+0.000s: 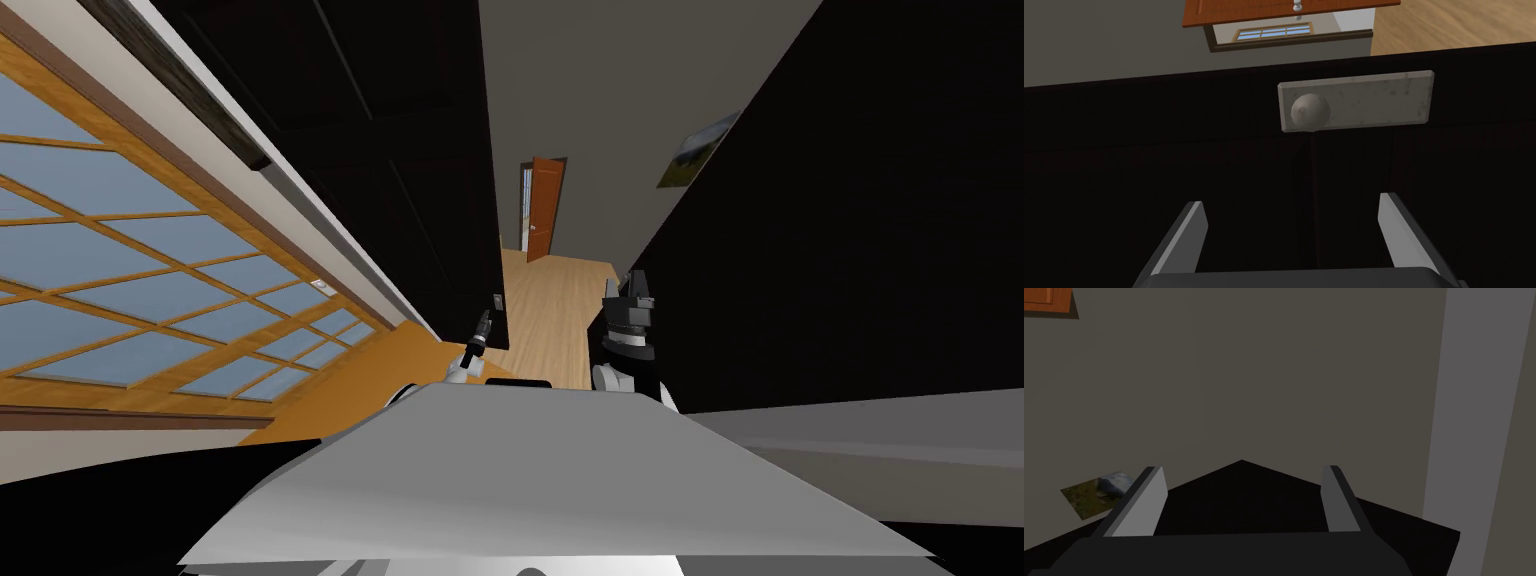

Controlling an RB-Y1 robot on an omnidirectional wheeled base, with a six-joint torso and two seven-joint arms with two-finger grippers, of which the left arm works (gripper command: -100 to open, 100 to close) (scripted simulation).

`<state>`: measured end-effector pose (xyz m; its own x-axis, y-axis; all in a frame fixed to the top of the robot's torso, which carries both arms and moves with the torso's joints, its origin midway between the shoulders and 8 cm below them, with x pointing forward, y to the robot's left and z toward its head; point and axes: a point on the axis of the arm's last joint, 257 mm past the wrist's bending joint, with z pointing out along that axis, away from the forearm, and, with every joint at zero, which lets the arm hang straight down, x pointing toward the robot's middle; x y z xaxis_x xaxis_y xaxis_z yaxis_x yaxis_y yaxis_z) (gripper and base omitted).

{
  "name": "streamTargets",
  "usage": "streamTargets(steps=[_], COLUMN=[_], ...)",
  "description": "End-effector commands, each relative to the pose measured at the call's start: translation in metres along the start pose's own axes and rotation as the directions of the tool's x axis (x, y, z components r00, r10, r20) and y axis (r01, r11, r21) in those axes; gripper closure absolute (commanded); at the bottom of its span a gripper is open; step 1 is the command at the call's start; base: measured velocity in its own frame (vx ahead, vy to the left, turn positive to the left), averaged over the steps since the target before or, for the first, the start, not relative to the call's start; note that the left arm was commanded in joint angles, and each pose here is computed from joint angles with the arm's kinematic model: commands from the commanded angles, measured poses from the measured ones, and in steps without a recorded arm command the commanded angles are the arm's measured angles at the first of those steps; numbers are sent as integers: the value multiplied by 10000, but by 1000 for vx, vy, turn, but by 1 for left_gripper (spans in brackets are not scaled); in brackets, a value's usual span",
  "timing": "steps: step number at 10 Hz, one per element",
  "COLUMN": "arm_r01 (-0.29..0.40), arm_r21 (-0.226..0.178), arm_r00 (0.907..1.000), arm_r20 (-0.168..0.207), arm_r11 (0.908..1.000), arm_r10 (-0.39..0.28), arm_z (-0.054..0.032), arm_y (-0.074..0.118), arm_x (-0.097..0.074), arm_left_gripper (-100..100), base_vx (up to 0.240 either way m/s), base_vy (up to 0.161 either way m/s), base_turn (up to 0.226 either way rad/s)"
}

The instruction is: Push the door open

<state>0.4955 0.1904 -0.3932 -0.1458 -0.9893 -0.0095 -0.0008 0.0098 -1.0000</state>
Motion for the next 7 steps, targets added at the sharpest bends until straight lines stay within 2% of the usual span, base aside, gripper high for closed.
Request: streamTargets(steps=[1, 7], arm_r01=[-29, -31], arm_r21=[28, 100], arm_r00=[10000, 9998], arm_r20=[38, 189], arm_r11=[10000, 9999], arm_r10=[29, 29], arm_z=[-3, -18], arm_y=[-6, -15], arm_x=[-26, -63], arm_left_gripper=[-100, -100], base_vx=[198, 193], base_vy=[14, -32], base_turn=[-18, -26])
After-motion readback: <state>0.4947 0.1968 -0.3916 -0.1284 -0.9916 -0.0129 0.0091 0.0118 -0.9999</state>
